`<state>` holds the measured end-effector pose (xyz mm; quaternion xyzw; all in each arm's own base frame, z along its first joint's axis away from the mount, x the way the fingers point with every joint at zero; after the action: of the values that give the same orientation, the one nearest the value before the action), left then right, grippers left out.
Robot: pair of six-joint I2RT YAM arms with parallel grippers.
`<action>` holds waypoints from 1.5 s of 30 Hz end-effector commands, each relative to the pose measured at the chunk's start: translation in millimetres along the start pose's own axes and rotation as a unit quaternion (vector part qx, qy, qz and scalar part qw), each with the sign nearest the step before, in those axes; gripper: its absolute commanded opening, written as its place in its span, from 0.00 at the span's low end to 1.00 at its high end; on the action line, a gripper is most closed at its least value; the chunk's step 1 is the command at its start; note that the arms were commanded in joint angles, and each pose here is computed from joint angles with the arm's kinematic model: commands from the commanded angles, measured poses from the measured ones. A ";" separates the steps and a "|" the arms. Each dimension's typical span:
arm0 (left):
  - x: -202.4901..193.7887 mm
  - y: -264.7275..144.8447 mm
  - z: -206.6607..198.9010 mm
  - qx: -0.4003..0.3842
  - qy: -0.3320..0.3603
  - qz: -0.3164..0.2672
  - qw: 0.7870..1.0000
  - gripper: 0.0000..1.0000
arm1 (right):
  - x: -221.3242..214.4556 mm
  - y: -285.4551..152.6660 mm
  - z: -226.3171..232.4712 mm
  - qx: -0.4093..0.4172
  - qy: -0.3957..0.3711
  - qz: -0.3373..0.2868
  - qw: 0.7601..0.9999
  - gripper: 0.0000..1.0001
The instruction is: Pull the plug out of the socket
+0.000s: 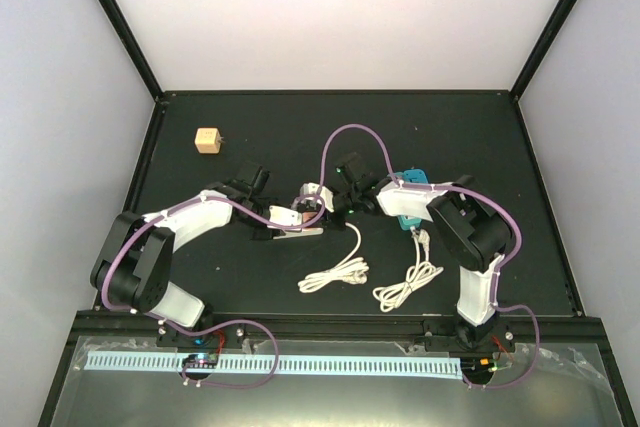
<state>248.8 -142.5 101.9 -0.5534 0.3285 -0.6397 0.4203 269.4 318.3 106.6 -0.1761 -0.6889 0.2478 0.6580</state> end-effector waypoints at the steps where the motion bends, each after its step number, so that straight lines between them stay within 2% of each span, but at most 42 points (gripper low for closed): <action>1: -22.4 16.1 -15.1 -0.044 -0.023 0.068 0.997 0.32 | 12.6 -9.4 6.1 -0.005 -0.019 -0.021 1.000 0.02; 8: -22.5 17.3 -15.1 -0.051 -0.025 0.073 0.996 0.31 | 16.4 -14.4 5.7 -0.021 -0.039 -0.025 0.999 0.01; 15: -21.9 18.0 -15.5 -0.053 -0.022 0.076 0.995 0.31 | 21.2 -11.5 7.0 0.020 -0.001 -0.032 0.999 0.01; 23: -21.5 18.5 -16.0 -0.052 -0.019 0.080 0.995 0.30 | 27.0 -13.8 5.5 0.028 0.007 -0.033 0.999 0.01; 45: -20.9 18.9 -16.5 -0.054 -0.023 0.078 0.995 0.29 | 34.7 -26.2 0.1 0.001 -0.005 -0.041 0.999 0.01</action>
<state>252.8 -148.0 102.4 -0.5489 0.3371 -0.6386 0.4210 269.7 313.4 126.4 -0.1723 -0.6825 0.2387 0.6689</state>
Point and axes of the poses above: each gripper's point midway between its finger pads, its own y axis out along the fingers, its own z axis along the line the jaws close on, x = y × z, the point moved 7 cm from there along -y, back along the fingers, and after that the axes turned 4 degrees about -y, right-handed, at the moved point
